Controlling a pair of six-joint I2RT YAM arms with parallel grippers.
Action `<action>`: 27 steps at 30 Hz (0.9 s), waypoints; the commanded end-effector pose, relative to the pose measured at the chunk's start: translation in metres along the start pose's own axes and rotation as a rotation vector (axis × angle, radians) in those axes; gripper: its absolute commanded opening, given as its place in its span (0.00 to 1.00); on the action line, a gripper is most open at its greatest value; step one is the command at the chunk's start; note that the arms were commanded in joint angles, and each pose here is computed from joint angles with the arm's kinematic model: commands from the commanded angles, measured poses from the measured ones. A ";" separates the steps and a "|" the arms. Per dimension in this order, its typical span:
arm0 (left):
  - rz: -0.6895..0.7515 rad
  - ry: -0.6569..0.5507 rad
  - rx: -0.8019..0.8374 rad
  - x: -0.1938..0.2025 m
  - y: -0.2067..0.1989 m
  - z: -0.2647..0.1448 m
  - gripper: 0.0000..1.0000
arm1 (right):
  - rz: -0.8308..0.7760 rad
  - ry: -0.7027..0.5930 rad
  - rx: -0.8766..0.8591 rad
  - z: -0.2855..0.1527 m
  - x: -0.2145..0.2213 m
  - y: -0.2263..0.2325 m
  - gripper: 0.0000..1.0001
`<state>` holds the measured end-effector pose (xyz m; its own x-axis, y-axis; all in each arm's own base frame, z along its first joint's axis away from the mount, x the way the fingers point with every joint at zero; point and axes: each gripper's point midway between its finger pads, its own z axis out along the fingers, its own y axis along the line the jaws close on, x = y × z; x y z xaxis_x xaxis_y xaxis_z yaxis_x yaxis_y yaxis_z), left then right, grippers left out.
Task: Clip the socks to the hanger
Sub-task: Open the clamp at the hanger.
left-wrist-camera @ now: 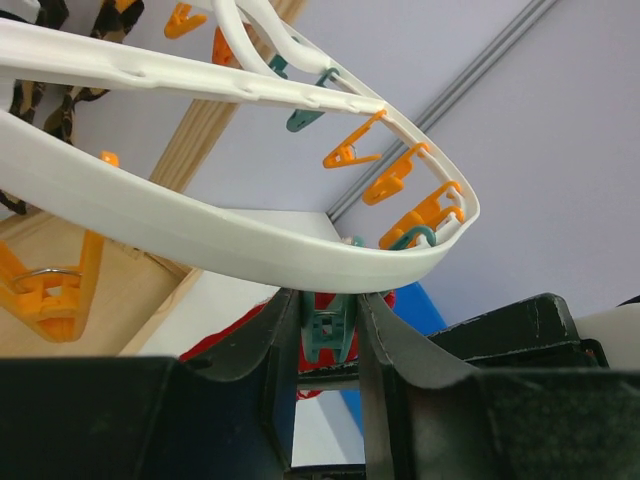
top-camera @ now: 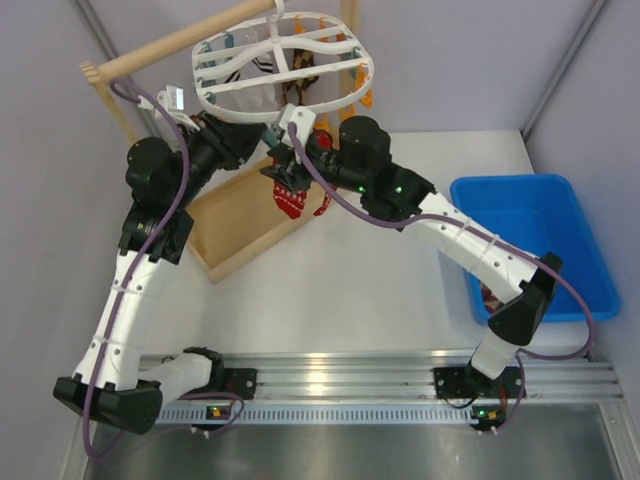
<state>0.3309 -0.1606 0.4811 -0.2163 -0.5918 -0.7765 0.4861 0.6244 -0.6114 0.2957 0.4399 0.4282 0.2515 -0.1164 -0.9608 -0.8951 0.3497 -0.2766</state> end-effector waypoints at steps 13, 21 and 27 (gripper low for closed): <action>0.033 -0.042 0.012 -0.012 -0.009 -0.012 0.00 | 0.009 -0.098 0.171 -0.011 -0.040 -0.058 0.41; 0.025 -0.025 0.014 -0.007 -0.005 -0.008 0.00 | 0.025 -0.164 0.010 -0.011 -0.056 -0.025 0.47; 0.020 -0.019 0.019 -0.004 -0.005 -0.007 0.00 | 0.017 -0.157 -0.050 -0.009 -0.050 -0.011 0.48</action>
<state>0.3254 -0.1539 0.4838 -0.1913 -0.5942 -0.7812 0.4792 0.6381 -0.6027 0.3061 0.4316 0.4545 0.2353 -0.0357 -0.9713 -0.9096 0.3441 -0.2330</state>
